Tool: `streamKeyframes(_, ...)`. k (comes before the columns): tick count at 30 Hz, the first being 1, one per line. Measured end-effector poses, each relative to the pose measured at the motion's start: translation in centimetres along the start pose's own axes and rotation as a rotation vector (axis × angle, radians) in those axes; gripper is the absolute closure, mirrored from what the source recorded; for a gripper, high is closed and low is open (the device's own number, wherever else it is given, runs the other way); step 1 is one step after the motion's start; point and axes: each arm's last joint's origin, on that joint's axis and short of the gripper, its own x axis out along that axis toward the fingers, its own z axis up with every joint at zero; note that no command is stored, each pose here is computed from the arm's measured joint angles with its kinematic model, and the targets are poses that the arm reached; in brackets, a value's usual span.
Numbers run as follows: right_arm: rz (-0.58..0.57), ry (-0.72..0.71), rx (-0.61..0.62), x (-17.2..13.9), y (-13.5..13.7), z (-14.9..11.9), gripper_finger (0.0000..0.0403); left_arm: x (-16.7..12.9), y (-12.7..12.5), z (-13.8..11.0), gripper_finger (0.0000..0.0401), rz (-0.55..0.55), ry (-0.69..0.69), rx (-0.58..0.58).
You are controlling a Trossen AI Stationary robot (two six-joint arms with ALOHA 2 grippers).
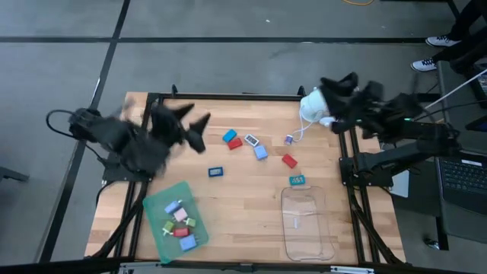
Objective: Pick & Place Office items
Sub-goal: Put the blue charger adapter into the blue bin
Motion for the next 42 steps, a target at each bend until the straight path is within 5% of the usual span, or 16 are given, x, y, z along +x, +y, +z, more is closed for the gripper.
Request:
streamKeyframes(7, -0.19, 0.379, -0.029, 1.8, -0.7, -2.6, 0.0247, 3.1, 4.1, 4.1, 0.012, -0.258, 0.156, 0.181)
streamKeyframes(14, -0.342, 0.674, -0.075, 4.8, -1.4, -3.5, 0.0247, 8.4, 6.5, 4.5, 0.0135, -0.311, 0.244, 0.297)
streamKeyframes(25, -0.535, 1.069, -0.045, 8.1, -5.0, -10.4, 0.0247, 18.4, 10.2, -3.2, 0.0141, -0.207, 0.428, 0.267)
streamKeyframes(34, -0.528, 1.327, -0.044, 9.7, -6.9, -17.0, 0.0247, 21.0, 14.8, -10.3, 0.0146, -0.151, 0.539, 0.102)
streamKeyframes(42, -0.51, 1.452, 0.045, 10.2, -7.1, -20.9, 0.0247, 20.9, 18.2, -13.0, 0.016, -0.172, 0.554, 0.017)
